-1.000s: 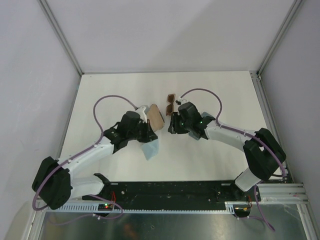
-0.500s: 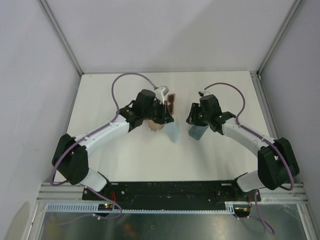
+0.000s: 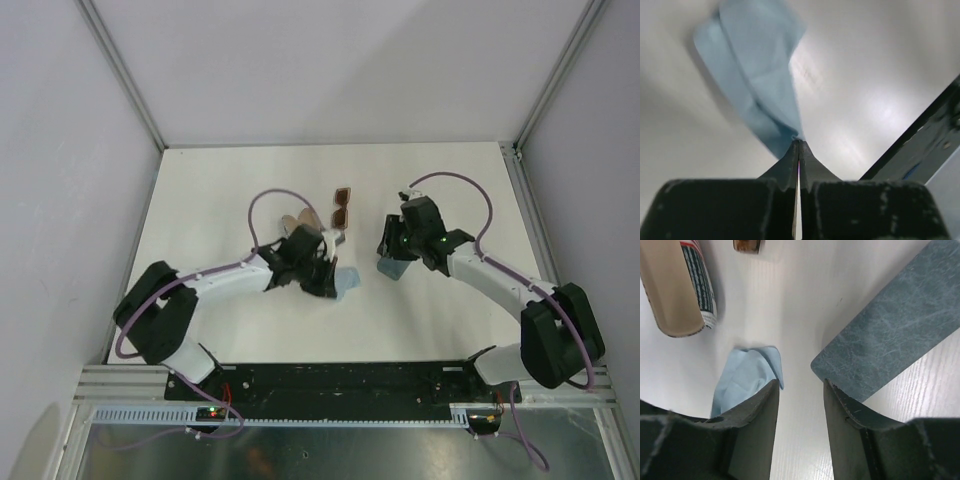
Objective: Organize the sunglasses
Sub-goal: Place the glasses cleaning cloth at the center of the board.
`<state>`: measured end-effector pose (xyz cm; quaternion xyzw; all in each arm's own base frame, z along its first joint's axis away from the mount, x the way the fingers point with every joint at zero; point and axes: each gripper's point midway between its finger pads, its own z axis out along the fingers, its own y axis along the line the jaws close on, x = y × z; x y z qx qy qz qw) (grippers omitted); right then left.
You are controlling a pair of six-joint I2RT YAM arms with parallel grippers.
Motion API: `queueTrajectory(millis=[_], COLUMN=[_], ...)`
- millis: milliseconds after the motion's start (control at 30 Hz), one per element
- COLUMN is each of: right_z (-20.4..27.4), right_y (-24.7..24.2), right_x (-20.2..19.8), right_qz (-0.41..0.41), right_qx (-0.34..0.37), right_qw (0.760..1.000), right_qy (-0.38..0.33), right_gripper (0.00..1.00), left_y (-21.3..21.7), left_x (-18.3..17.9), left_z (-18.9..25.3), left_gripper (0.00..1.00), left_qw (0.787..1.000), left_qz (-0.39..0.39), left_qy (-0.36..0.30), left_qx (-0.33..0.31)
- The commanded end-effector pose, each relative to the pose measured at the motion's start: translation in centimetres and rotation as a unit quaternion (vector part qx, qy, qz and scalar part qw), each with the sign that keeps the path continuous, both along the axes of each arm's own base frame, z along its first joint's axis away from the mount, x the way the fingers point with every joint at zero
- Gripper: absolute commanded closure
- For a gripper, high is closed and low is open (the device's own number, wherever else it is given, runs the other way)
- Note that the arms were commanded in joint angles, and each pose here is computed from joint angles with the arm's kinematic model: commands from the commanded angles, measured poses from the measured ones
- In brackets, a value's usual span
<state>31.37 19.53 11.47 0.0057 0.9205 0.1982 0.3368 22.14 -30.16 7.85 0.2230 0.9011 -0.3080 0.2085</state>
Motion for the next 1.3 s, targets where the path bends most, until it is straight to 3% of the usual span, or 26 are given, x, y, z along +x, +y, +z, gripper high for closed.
queueTrajectory(millis=[0,567,967,1033,1167,1267], right_z=[-1.8,-5.1,-6.1,-6.2,-6.3,-6.6], right_y=[1.3,5.9,7.2,7.3,7.6,7.7], right_x=[-1.2,-4.3,-3.2,-3.2,-2.7,-1.8], right_qz=[0.026,0.078,0.095,0.096,0.099,0.099], right_qx=[-0.037,-0.028,-0.04,-0.042,-0.042,-0.056], right_qw=[0.999,0.995,0.994,0.993,0.993,0.993], right_qy=[0.009,0.052,0.048,0.05,0.044,0.035], right_gripper=[0.55,0.59,0.62,0.62,0.62,0.62], left_y=[1.2,3.0,3.7,3.9,4.0,4.3], left_x=[-1.7,-3.4,-5.0,-5.3,-4.7,-3.2], left_z=[-2.6,-3.6,-4.3,-4.4,-2.6,-0.3], left_gripper=[1.0,1.0,0.99,0.94,0.63,0.52], left_qw=[0.999,0.999,0.999,0.998,0.998,0.996], left_qz=[0.012,0.031,0.031,0.036,0.054,0.08], left_qy=[0.007,0.013,0.035,0.041,0.018,-0.003], left_qx=[0.029,0.028,0.022,0.019,-0.003,-0.034])
